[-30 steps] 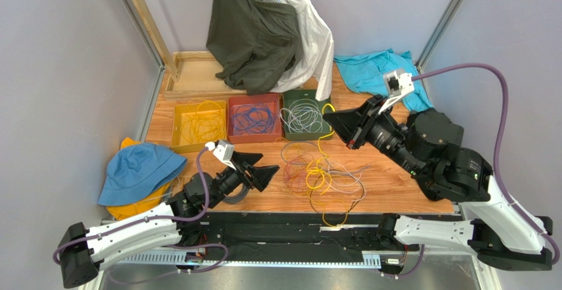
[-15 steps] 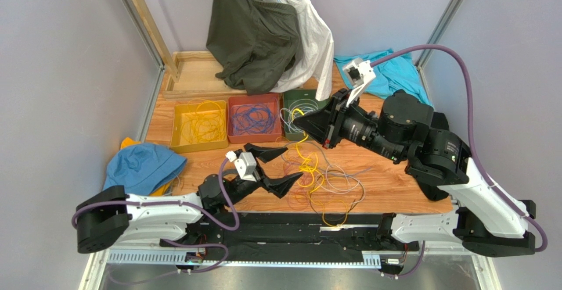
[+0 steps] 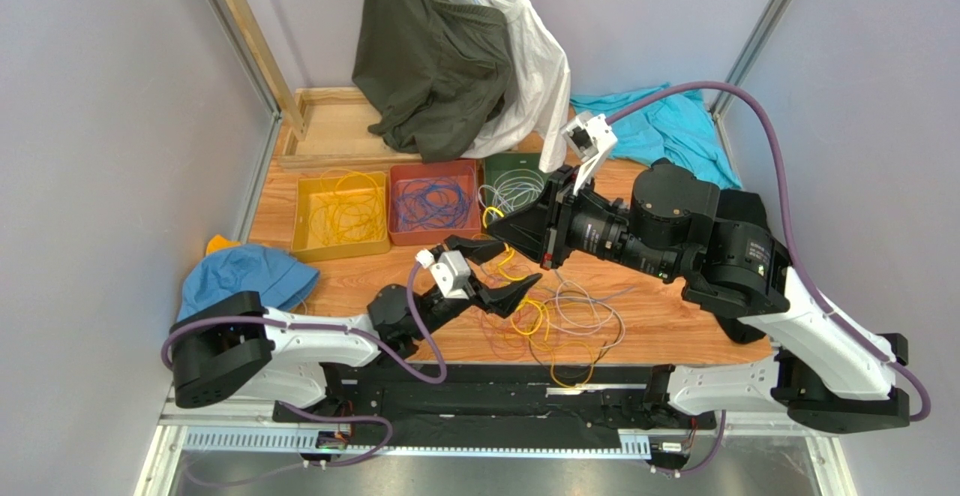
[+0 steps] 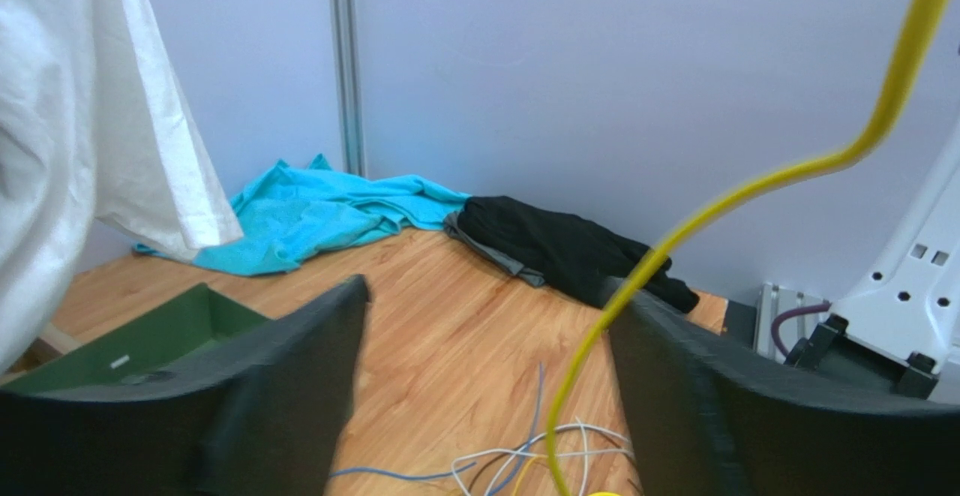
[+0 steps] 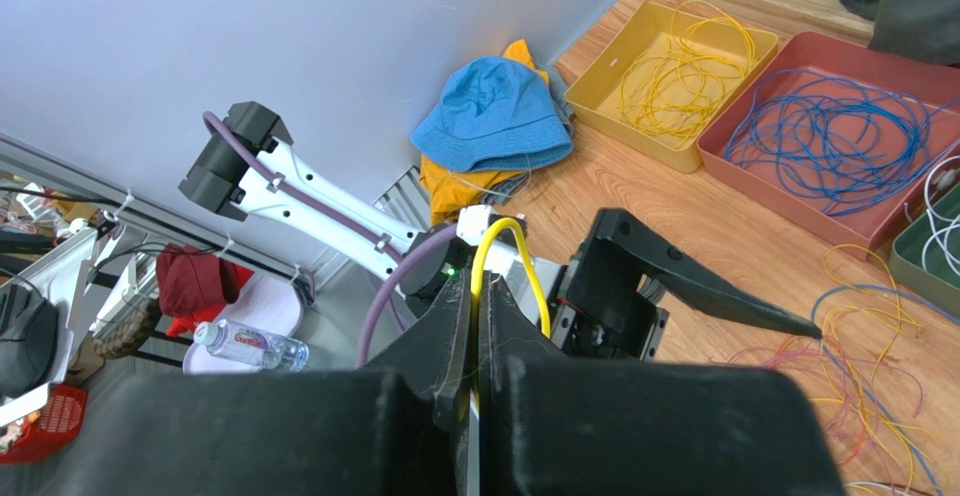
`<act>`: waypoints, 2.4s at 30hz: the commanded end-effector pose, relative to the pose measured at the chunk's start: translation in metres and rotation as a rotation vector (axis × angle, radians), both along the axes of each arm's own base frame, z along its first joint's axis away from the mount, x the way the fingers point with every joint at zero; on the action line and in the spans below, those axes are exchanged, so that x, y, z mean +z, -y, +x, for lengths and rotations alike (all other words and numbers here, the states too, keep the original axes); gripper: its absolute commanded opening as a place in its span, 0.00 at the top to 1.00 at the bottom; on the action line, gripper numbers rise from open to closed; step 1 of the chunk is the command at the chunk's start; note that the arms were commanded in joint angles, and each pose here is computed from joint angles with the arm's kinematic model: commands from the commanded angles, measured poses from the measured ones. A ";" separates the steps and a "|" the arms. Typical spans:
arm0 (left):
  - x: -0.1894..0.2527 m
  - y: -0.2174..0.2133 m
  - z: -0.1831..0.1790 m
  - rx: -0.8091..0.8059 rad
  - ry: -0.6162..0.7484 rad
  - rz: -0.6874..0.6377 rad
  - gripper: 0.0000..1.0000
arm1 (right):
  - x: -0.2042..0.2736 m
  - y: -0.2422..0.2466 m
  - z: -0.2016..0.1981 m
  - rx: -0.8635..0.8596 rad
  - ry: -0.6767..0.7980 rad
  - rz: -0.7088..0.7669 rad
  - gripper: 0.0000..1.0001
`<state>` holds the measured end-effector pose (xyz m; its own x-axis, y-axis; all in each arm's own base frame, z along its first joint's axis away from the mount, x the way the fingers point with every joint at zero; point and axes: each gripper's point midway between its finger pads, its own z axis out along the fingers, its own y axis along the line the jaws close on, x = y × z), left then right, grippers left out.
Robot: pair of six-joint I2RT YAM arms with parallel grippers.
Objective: Untangle the cables
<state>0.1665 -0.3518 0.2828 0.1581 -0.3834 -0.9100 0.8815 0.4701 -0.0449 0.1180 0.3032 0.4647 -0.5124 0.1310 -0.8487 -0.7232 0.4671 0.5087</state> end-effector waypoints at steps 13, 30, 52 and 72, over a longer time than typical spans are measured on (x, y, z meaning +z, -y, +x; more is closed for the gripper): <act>0.088 -0.081 0.015 0.217 -0.213 -0.023 1.00 | -0.067 0.082 0.025 -0.295 0.072 -0.039 0.37; 0.174 -0.110 -0.008 0.165 -0.246 0.026 1.00 | -0.092 0.026 0.011 -0.099 0.154 0.190 0.35; 0.161 -0.082 -0.009 0.099 -0.262 0.053 1.00 | -0.145 -0.021 0.008 0.005 0.064 0.064 0.37; 0.209 -0.214 0.020 0.567 -0.277 -0.114 1.00 | -0.270 0.096 0.055 -0.530 -0.086 -0.075 1.00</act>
